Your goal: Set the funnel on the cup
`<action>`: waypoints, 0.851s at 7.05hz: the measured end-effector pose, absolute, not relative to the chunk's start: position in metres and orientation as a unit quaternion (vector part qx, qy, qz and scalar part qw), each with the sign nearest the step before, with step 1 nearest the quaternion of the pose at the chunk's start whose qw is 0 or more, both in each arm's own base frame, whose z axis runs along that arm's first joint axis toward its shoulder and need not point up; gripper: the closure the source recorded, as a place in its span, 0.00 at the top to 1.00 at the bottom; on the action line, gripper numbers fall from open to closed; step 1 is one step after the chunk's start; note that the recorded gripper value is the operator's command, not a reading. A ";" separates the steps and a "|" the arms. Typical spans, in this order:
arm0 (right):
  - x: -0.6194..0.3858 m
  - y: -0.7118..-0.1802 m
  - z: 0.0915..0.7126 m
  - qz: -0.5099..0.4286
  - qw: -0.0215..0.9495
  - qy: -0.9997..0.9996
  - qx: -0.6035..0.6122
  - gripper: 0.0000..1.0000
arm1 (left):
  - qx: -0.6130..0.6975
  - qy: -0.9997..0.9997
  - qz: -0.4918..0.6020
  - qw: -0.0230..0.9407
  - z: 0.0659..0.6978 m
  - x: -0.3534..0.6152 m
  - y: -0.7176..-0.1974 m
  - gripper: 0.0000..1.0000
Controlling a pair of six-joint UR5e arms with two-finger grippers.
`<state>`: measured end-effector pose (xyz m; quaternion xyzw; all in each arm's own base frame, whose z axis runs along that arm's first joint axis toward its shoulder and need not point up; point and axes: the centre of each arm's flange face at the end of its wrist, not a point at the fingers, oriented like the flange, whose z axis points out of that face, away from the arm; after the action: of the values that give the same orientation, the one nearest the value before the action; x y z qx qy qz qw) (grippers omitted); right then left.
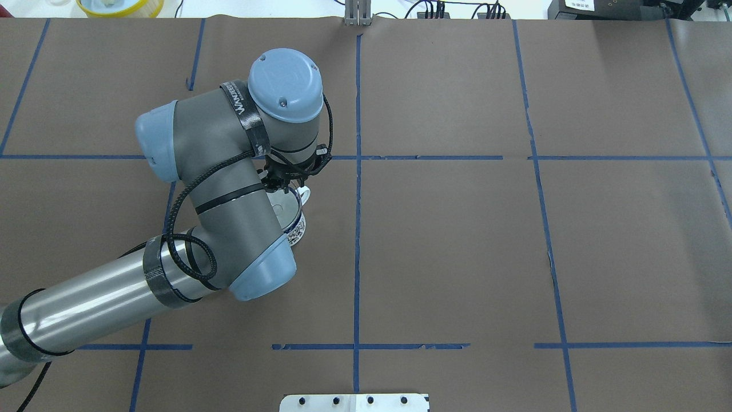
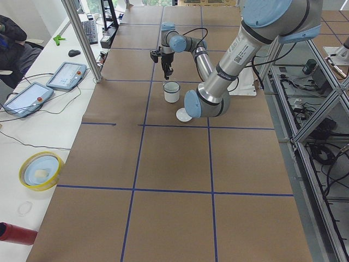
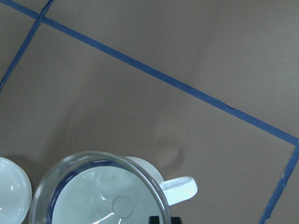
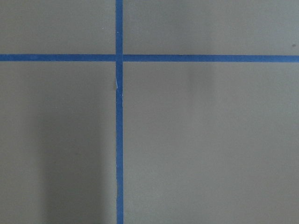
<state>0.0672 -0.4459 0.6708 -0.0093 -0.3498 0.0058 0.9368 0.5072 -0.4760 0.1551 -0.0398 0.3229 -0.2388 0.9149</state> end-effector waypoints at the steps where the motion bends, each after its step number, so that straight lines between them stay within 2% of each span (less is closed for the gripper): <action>1: 0.067 -0.446 0.671 0.006 0.937 -0.350 -0.009 1.00 | -0.036 0.330 -0.236 0.913 0.150 0.502 -0.473 1.00; 4: 0.067 -0.446 0.671 0.006 0.937 -0.350 -0.009 1.00 | 0.021 0.380 -0.187 0.906 0.126 0.424 -0.471 1.00; 6: 0.067 -0.446 0.671 0.006 0.937 -0.350 -0.009 1.00 | 0.076 0.383 -0.118 0.913 0.156 0.324 -0.500 1.00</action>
<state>0.0671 -0.4459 0.6708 -0.0094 -0.3498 0.0058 0.9368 0.3235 -0.5004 0.1557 0.0763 0.3830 -0.1182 0.9130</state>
